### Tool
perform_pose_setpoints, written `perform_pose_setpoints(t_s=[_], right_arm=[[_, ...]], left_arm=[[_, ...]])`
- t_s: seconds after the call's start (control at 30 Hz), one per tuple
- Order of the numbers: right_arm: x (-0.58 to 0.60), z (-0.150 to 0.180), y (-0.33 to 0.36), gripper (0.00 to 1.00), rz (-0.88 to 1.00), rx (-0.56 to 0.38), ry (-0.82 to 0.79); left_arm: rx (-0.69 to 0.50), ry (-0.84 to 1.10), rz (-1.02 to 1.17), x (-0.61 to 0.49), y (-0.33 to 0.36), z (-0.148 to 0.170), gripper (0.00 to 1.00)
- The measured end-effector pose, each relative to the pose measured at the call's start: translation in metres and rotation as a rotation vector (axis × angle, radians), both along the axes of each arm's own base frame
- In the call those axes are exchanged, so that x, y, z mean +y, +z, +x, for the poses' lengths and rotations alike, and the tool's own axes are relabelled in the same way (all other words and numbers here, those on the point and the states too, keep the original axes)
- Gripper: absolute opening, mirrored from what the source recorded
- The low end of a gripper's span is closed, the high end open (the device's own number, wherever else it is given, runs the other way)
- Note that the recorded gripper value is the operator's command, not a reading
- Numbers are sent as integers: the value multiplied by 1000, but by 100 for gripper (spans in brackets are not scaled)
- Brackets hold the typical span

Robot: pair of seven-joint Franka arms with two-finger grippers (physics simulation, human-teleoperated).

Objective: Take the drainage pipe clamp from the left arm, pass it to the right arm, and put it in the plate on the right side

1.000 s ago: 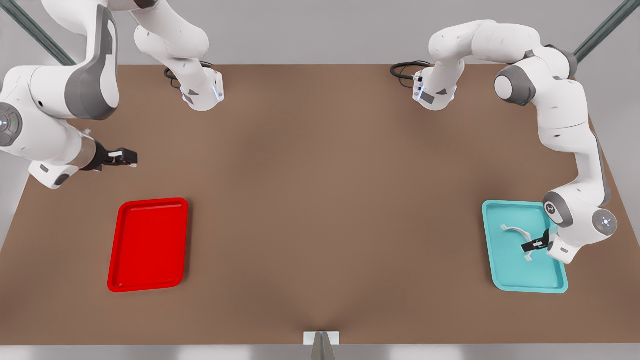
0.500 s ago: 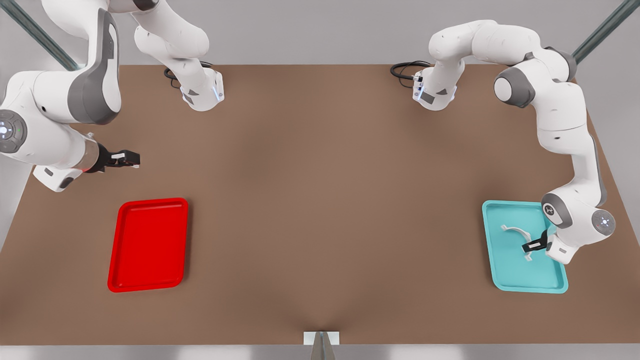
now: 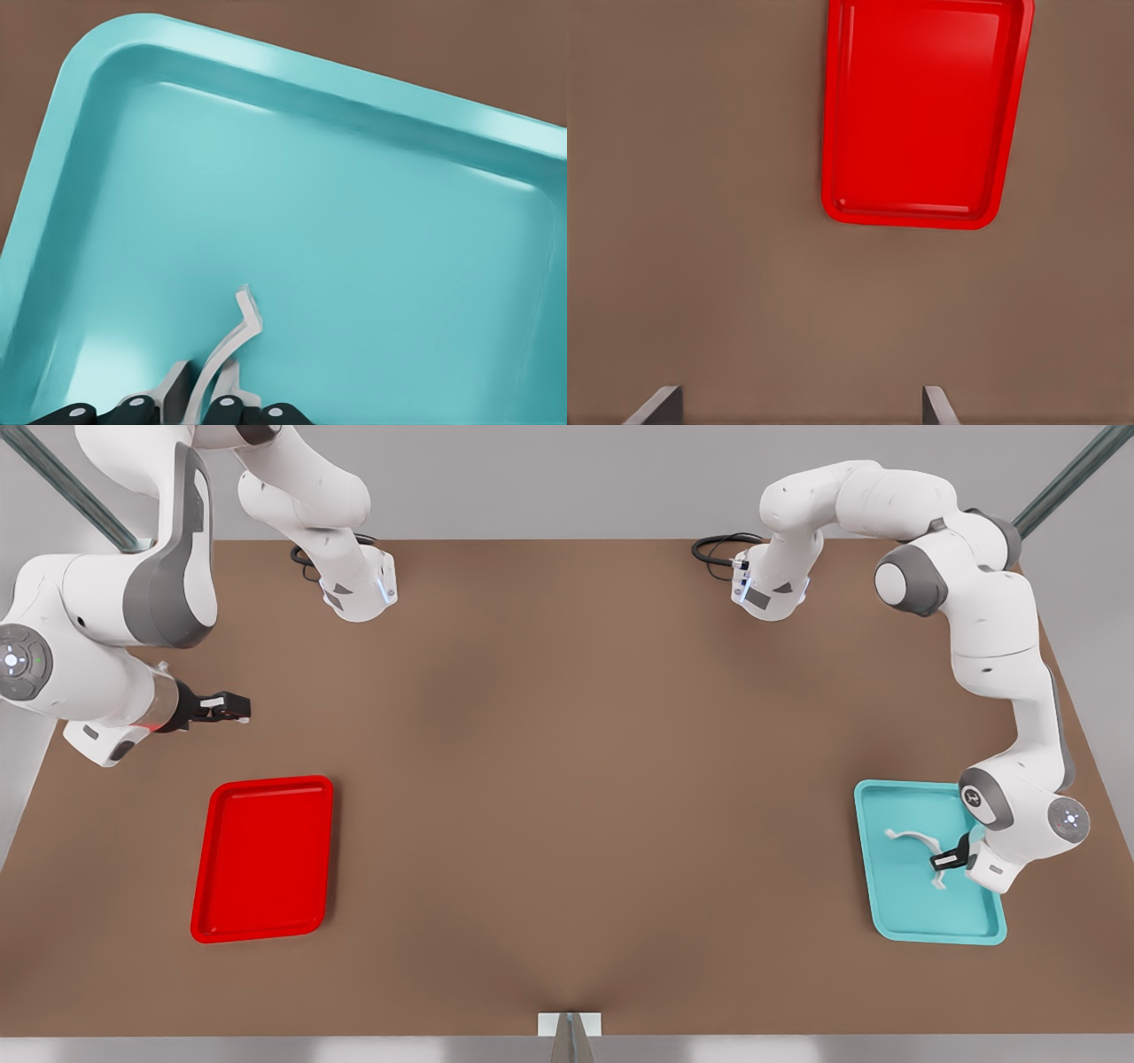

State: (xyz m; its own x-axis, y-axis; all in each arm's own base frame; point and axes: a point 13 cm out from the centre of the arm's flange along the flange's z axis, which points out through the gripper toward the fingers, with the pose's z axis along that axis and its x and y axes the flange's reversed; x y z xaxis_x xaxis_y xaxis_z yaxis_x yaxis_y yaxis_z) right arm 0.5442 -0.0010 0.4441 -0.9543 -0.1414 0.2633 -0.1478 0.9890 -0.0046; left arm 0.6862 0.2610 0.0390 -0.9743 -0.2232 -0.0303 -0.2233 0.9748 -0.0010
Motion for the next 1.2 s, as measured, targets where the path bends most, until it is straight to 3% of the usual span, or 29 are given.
perform_pose_setpoints(t_s=[0.13,0.27,0.47,0.6,0.73,0.83,1.03,1.2], right_arm=[[0,0,0,100,0,2,1],[0,-1,-1,100,0,5,1],[0,-1,-2,100,-1,8,0],[1,-1,-2,100,0,9,2],[32,13,-7,100,29,2,48],[105,33,-35,100,103,21,142],[274,32,-125,100,240,44,353],[383,39,-187,100,338,-71,516]], left_arm=[[1,-7,-7,-5,-3,1,36],[3,-10,-3,-5,-5,1,21],[-19,-7,3,-4,15,7,21],[-52,-32,6,-21,67,21,21],[-47,-179,-16,-150,141,34,21],[-10,-287,-33,-271,172,27,21],[88,-300,-35,-443,176,-15,21],[110,-276,-54,-613,182,-72,21]])
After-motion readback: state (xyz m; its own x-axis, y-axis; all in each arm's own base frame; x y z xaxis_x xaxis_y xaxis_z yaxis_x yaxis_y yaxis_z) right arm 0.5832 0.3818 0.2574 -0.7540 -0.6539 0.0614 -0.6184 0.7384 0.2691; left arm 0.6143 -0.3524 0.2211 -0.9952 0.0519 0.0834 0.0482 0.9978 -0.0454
